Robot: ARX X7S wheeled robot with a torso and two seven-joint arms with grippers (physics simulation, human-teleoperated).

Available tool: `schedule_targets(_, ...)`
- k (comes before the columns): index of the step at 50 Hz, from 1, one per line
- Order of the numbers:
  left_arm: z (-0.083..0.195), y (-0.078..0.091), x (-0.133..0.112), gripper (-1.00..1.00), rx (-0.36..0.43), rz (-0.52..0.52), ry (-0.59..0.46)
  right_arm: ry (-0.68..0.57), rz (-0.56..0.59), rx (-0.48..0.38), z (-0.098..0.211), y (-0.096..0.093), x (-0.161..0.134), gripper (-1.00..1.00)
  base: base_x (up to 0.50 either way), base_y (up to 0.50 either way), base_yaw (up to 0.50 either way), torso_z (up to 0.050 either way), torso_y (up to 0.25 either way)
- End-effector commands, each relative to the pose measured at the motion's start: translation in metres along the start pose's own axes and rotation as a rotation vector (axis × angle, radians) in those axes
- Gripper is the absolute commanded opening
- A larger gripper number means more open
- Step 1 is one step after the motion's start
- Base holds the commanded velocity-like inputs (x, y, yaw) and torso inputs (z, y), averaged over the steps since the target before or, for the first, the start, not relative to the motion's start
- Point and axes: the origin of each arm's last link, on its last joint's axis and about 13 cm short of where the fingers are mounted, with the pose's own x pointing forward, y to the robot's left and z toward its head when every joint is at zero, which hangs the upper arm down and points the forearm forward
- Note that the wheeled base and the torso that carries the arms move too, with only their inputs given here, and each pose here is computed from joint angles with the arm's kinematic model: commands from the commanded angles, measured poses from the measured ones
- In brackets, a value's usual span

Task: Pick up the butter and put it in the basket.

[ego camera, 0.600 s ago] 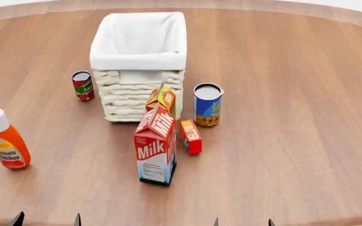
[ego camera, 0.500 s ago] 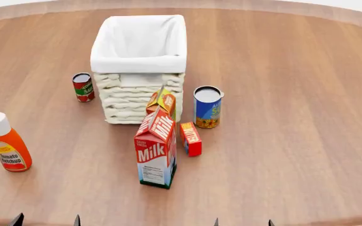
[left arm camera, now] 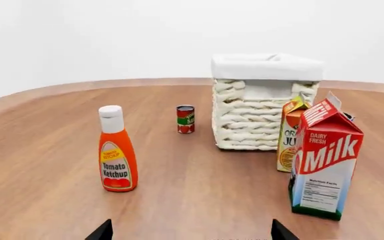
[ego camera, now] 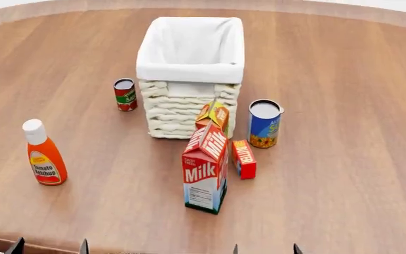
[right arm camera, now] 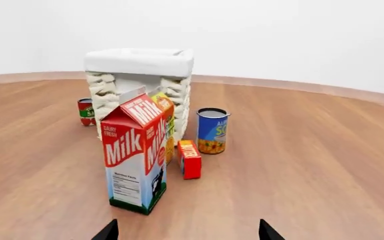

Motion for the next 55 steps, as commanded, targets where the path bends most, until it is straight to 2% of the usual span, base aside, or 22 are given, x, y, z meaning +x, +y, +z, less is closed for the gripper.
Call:
schedule_targets(1,0.000,0.000,0.001,1.00,0.003,0.003,0.000,0.007,0.015,-0.016,0.001,0.000,0.000,1.00,0.00,0.00,0.50,0.000,0.000)
schedule_targets(23,0.001,0.001,0.001,1.00,0.004,0.000,-0.009,0.001,0.026,-0.038,0.004,0.000,0.002,1.00,0.00,0.00,0.50,0.000,0.000)
schedule_targets(28,0.001,0.001,0.001,1.00,0.005,0.000,-0.011,0.019,-0.019,-0.092,0.004,0.000,0.002,1.00,0.00,0.00,0.50,0.000,0.000)
schedule_targets(29,0.001,0.001,0.001,1.00,0.007,0.001,-0.013,0.044,-0.030,-0.057,0.003,0.000,0.003,1.00,-0.13,0.48,0.00,0.000,0.000)
schedule_targets(30,0.001,0.001,0.001,1.00,0.008,0.001,-0.014,0.002,-0.008,-0.068,0.005,0.000,0.003,1.00,0.00,0.00,0.00,0.000,0.000)
schedule_targets(31,0.002,0.001,0.002,1.00,0.007,0.001,-0.015,0.024,-0.002,-0.030,0.005,0.001,0.003,1.00,0.00,0.00,0.00,0.000,0.000)
schedule_targets(34,0.002,0.002,0.002,1.00,0.005,0.001,-0.016,0.009,0.013,-0.073,0.007,0.002,0.003,1.00,0.09,-0.35,0.00,0.000,0.000)
schedule_targets(55,0.003,0.003,0.002,1.00,0.001,-0.006,-0.018,-0.015,0.036,-0.092,0.011,0.003,0.005,1.00,0.13,-0.48,0.00,0.000,0.000)
